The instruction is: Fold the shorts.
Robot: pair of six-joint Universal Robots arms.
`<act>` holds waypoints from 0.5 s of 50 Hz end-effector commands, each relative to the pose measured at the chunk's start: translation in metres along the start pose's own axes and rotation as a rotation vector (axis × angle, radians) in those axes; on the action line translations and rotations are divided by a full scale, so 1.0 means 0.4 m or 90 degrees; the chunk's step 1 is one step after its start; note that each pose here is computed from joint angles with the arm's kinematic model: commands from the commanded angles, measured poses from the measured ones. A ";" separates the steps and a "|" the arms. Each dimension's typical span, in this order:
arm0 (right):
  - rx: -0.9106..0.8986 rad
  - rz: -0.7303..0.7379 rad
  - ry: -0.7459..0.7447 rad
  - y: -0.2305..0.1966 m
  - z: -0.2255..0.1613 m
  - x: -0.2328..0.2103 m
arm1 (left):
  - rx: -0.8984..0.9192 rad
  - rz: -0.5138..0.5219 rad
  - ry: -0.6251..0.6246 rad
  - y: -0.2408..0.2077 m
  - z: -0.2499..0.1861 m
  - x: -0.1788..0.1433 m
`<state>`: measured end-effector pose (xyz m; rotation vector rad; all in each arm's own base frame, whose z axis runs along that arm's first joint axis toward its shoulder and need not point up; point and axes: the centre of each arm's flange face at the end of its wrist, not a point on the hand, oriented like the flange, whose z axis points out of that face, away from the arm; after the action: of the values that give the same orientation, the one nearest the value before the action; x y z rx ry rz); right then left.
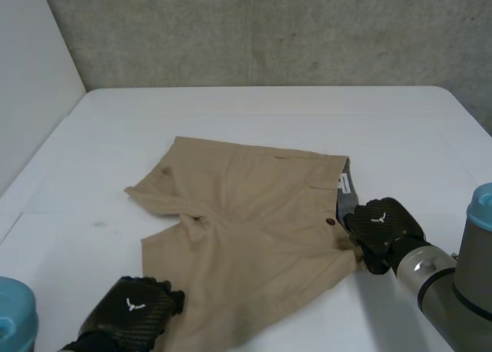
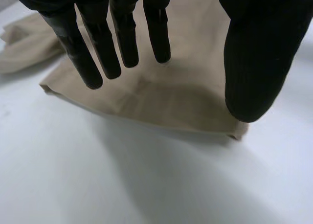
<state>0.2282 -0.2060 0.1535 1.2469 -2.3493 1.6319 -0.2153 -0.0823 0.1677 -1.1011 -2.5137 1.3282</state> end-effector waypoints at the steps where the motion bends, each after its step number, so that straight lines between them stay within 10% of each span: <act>1: -0.001 -0.001 -0.003 0.001 -0.002 -0.003 | -0.024 0.013 0.016 0.022 0.028 0.019; 25: -0.072 -0.089 -0.064 -0.034 -0.128 0.005 | 0.127 0.041 -0.052 -0.085 -0.055 -0.016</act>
<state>0.2261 -0.1995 0.1633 1.2788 -2.3260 1.6099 -0.2305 -0.0941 0.1787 -1.0791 -2.4098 1.5362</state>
